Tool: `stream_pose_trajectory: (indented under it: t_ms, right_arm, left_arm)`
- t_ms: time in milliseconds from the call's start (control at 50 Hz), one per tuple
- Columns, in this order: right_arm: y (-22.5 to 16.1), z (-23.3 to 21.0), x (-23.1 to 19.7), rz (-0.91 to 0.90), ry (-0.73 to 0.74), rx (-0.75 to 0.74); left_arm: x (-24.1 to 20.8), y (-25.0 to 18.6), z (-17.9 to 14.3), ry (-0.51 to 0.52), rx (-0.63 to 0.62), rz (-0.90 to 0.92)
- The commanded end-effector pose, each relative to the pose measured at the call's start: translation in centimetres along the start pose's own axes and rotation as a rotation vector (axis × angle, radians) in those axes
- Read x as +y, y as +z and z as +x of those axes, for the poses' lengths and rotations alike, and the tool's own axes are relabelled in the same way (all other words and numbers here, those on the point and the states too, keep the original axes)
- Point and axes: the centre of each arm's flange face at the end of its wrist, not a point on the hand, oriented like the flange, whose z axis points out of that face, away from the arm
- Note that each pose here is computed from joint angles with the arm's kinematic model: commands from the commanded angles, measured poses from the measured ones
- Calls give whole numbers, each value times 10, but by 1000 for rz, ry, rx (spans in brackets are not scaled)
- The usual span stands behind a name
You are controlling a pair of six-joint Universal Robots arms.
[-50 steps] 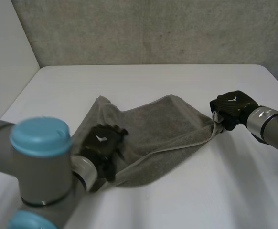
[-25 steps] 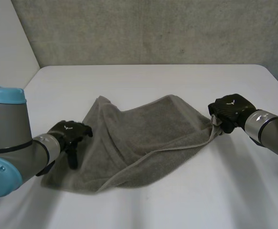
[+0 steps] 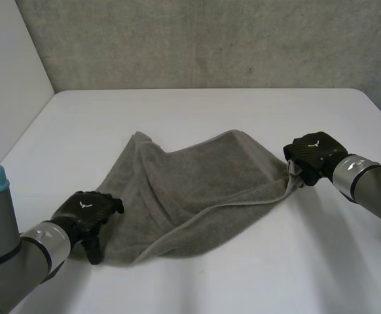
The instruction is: Fold the towel.
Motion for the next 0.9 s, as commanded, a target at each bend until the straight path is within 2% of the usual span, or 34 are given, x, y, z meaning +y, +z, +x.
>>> stream_pose_trajectory:
  t_ms: [20, 260, 720, 900]
  right_arm:
    - [-1, -2, 1, -2, 1, -5]
    - [-1, -4, 2, -3, 1, -10]
    - [-2, 0, 0, 7, 7, -2]
    - [-10, 9, -16, 43, -6, 30]
  left_arm:
    - [10, 4, -4, 23, -29, 11]
    - [12, 13, -14, 44, -22, 52]
    - [22, 18, -14, 42, -16, 17]
    - [13, 16, -22, 43, -43, 42]
